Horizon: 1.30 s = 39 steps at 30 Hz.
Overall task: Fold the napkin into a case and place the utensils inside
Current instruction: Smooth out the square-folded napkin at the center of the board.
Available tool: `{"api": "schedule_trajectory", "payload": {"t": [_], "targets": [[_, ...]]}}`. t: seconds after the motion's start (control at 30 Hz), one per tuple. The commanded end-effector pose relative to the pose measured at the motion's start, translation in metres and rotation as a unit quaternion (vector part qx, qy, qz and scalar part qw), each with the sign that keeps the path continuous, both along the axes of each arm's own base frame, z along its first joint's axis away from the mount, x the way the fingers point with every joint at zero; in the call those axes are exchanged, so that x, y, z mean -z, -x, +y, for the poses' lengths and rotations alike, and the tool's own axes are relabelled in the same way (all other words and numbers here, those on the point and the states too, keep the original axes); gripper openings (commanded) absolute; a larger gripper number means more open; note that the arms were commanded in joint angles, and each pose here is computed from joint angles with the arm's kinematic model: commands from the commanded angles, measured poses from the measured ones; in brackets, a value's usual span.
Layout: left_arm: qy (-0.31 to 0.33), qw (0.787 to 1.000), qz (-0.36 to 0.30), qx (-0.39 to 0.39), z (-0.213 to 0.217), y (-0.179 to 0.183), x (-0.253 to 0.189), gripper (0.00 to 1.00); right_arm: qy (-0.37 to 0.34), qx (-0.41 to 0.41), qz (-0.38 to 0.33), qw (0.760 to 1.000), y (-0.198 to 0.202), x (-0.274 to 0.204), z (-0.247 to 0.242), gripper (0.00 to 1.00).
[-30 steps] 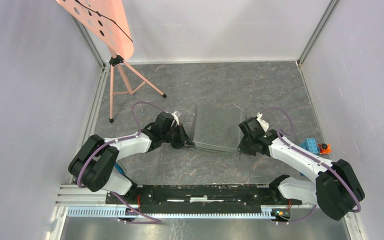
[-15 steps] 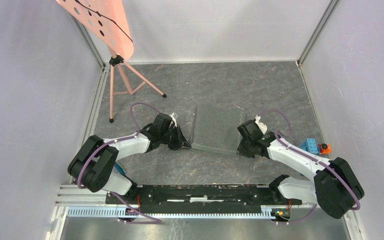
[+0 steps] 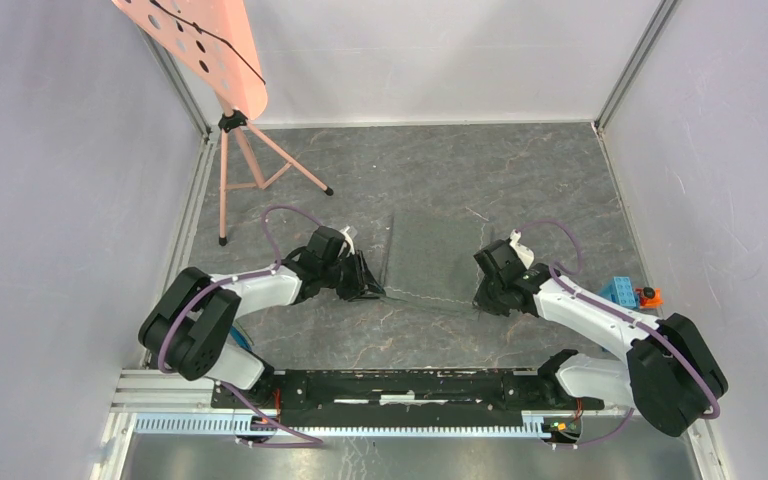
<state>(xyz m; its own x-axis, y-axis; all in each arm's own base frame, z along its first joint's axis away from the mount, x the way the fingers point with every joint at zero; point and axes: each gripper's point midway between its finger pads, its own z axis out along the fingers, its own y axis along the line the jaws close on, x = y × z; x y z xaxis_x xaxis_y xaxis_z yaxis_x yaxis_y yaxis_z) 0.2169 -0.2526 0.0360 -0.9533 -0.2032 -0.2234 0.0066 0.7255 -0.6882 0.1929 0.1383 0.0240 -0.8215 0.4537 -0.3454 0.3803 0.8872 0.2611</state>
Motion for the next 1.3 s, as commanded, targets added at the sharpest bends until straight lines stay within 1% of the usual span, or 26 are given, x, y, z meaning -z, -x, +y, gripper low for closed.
{"api": "schedule_trajectory", "payload": {"t": [0.0,0.2,0.27,0.33,0.47,0.57,0.7,0.93,1.17,1.23,1.27], "targets": [[0.029,0.999,-0.032,0.02,-0.012,-0.011,-0.016,0.32,-0.007,0.0,-0.002,1.0,0.0,0.0,0.004,0.0],[0.034,0.999,-0.03,0.021,-0.015,-0.012,-0.014,0.33,-0.007,-0.001,-0.002,1.0,-0.001,0.001,0.005,0.0],[0.038,0.999,-0.026,0.021,-0.016,-0.012,-0.013,0.31,-0.008,-0.002,-0.002,1.0,-0.001,0.0,0.006,0.0],[0.043,0.999,-0.025,0.02,-0.018,-0.012,-0.014,0.27,-0.008,-0.002,-0.002,1.0,-0.002,0.0,0.006,0.0],[0.04,0.998,-0.037,0.01,-0.015,-0.015,-0.02,0.14,-0.008,-0.004,-0.004,1.0,-0.003,-0.002,0.007,0.0],[0.028,0.998,-0.05,0.002,-0.008,-0.016,-0.025,0.1,-0.009,-0.005,-0.005,1.0,-0.003,-0.005,0.007,0.0],[0.011,0.999,-0.05,0.001,-0.001,-0.011,-0.023,0.08,-0.013,-0.007,-0.007,1.0,-0.002,-0.007,0.008,0.0],[0.008,0.999,-0.04,-0.001,0.002,-0.006,-0.016,0.06,-0.018,-0.007,-0.006,1.0,0.0,-0.004,0.009,0.0],[-0.01,1.0,-0.026,-0.006,0.007,-0.004,-0.001,0.06,-0.019,-0.008,-0.003,1.0,0.002,0.003,0.01,0.0],[-0.01,1.0,-0.022,-0.003,0.006,-0.004,0.002,0.07,-0.016,-0.008,-0.001,1.0,0.004,0.005,0.008,0.02],[-0.006,1.0,-0.019,0.001,0.004,-0.003,0.003,0.08,-0.012,-0.008,0.0,1.0,0.005,0.006,0.006,0.05]]}}
